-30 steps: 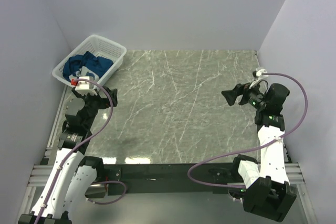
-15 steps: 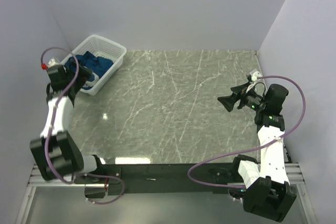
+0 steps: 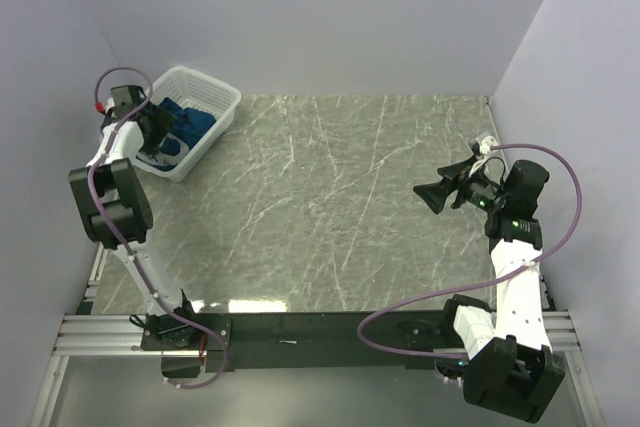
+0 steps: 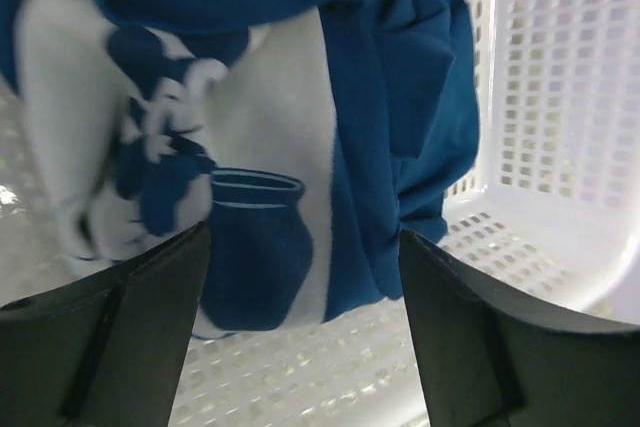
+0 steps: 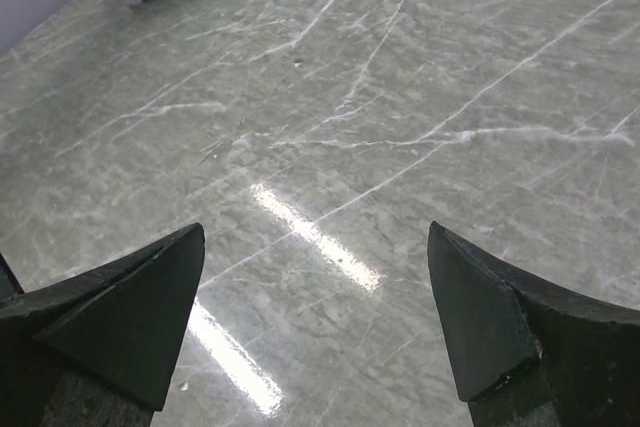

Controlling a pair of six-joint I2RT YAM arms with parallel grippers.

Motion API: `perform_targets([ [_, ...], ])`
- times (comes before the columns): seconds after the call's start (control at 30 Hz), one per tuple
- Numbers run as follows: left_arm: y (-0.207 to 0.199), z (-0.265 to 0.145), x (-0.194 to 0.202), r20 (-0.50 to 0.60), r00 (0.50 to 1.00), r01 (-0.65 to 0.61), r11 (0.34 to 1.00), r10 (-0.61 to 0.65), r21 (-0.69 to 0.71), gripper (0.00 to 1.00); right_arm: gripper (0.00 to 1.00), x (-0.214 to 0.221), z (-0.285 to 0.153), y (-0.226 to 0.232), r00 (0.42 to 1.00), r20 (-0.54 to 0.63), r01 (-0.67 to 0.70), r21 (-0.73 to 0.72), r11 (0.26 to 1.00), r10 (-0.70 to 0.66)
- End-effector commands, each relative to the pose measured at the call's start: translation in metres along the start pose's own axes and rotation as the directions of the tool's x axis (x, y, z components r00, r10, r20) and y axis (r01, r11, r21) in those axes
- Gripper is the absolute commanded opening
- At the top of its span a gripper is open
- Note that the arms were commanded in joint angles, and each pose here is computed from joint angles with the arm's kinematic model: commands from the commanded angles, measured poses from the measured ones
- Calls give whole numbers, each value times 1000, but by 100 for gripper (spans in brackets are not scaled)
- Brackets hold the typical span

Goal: Fold and stack the t-shirts
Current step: Grab the tshirt from the pile

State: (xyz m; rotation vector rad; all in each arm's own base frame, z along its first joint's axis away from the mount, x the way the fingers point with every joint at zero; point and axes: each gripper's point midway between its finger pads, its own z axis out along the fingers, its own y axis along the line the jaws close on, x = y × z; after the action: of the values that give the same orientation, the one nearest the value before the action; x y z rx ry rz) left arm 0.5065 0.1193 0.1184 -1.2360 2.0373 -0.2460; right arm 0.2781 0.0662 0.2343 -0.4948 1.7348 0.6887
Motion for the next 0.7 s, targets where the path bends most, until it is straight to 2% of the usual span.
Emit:
perform_targets([
  [0.0,-24,-4,-8,56,998,-1,999,3,-41,81,98,-13,1,5,999,24,26,-24,999,-25],
  [0.07,-36,0,-12,85,996,-16,998,21,-55,78,97,-13,1,5,999,22,25,-24,999,-24],
  [0.2,-28,21,4,46,997,-59,986,67,-155,74,97,-13,1,5,999,23,26,-22,999,-26],
  [0.27,-28,24,1,59,996,-61,985,72,-164,73,97,-14,1,5,999,23,26,-21,999,-26],
  [0.47,-35,22,-2,50,993,-96,985,104,-146,58,97,-15,1,6,999,25,29,-23,999,-28],
  [0.5,-36,22,-3,48,993,-101,985,109,-143,48,97,-15,0,6,999,26,30,-23,999,-29],
  [0.57,-44,20,-4,44,991,-119,987,125,-112,35,97,-16,0,6,999,27,33,-20,999,-32],
  [0.6,-47,18,-5,42,991,-125,987,130,-98,18,97,-15,0,6,999,27,35,-17,999,-35],
  [0.67,-57,9,-12,56,988,-137,988,140,-68,0,97,-17,-1,6,999,30,39,-14,999,-39],
])
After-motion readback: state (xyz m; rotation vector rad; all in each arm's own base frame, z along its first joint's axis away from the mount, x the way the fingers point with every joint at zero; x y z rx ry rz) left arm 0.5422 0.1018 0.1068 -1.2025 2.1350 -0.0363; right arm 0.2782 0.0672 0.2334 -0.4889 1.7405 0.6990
